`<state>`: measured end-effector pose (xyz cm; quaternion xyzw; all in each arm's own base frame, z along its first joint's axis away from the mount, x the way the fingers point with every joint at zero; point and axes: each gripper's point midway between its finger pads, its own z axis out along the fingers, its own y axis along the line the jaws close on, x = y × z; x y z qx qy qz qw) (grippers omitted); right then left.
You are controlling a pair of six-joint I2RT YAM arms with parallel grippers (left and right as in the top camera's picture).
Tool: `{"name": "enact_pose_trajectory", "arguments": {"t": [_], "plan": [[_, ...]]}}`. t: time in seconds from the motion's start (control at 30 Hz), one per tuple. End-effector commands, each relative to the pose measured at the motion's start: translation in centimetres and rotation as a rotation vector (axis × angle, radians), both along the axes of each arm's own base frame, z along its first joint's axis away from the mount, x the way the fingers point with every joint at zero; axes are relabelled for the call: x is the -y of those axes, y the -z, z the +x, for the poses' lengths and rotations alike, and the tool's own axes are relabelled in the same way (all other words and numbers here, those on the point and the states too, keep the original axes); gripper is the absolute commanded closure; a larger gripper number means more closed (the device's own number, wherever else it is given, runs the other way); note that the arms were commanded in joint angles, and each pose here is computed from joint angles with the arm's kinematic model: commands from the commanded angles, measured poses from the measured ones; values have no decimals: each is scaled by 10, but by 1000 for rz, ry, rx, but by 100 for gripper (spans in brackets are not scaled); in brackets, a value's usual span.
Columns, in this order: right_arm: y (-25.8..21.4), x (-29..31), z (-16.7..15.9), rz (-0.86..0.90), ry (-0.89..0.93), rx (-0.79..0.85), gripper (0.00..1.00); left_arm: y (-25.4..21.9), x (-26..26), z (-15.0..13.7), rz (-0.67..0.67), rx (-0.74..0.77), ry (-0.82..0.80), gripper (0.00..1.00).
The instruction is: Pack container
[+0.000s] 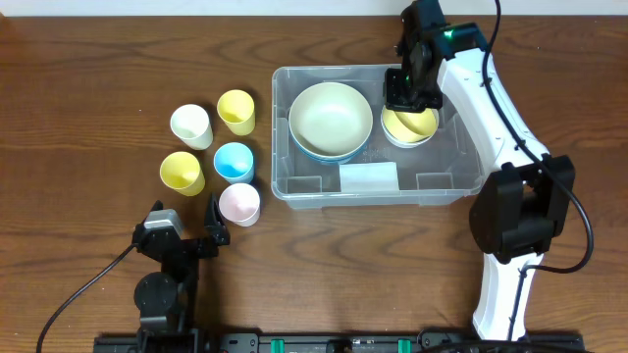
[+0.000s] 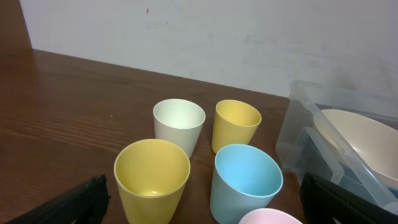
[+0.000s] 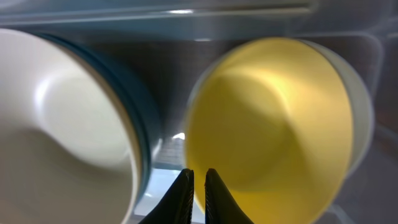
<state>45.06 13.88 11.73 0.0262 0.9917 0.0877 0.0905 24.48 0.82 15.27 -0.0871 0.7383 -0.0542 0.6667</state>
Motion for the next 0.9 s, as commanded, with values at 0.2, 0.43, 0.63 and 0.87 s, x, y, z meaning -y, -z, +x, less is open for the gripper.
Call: {"name": "enact_pose_trajectory", "arguments": {"t": [0.2, 0.43, 0.63, 0.87], "plan": [[-2, 3, -6, -33, 16, -7, 90, 16, -5, -1, 9, -50, -26, 2], [8, 3, -11, -36, 17, -36, 90, 16, -5, -1, 9, -50, -26, 2], [20, 0, -14, -18, 12, -53, 91, 16, -5, -1, 9, -50, -26, 2], [17, 1, -9, -13, 16, -32, 93, 16, -5, -1, 9, -50, -26, 2]]}}
